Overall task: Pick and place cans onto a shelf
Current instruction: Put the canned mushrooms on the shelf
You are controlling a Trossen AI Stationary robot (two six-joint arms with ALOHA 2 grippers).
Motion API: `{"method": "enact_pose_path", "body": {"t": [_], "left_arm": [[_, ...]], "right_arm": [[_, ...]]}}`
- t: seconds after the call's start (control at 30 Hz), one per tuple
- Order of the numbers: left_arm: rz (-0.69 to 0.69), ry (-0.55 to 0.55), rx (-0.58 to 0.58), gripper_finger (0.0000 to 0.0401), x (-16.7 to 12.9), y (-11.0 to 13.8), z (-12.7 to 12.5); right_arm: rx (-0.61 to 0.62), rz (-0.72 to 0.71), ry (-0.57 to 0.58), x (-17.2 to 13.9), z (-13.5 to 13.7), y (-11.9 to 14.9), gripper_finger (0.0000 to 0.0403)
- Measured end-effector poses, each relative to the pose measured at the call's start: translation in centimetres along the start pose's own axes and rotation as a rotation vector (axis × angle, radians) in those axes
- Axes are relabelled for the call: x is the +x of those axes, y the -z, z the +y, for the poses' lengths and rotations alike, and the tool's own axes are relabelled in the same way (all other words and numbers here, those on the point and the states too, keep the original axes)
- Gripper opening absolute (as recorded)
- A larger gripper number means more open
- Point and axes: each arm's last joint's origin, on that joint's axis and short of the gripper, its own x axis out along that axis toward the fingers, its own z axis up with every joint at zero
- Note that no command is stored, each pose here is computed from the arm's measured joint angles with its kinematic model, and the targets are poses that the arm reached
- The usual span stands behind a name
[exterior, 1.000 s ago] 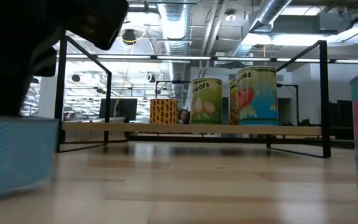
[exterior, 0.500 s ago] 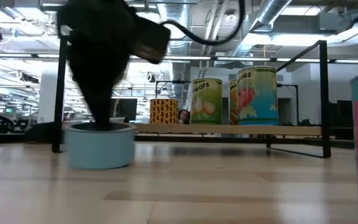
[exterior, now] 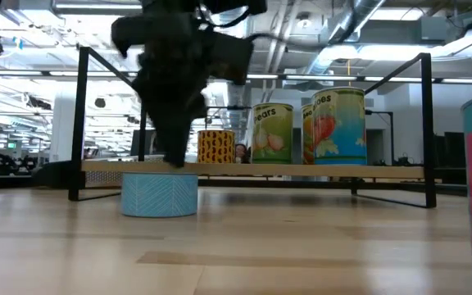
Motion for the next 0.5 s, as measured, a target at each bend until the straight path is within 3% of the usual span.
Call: {"method": "enact_pose_path", "body": {"t": [0.13, 0.2, 0.37, 0.5], "left_arm": [[-0.098, 0.054, 0.177, 0.0105, -2.5, -2.2, 0.1], [-0.164, 0.031, 0.292, 0.0106, -4.1, -3.3, 0.0], [-0.250, -0.183, 0.563, 0.0107, -7.3, -4.9, 0.8], [-0.212, -0.316, 0.619, 0.0107, -9.9, -5.4, 2.4]], "right_arm": [[0.121, 0.003, -0.006, -0.1, 0.2, 0.4, 0.0059], [0.189, 0.011, -0.002, -0.2, 0.3, 0.6, 0.0059], [0.306, 0.075, -0.001, -0.1, 0.3, 1.2, 0.0059], [0.442, 0.192, 0.016, 0.7, 0.6, 2.1, 0.0059]]}}
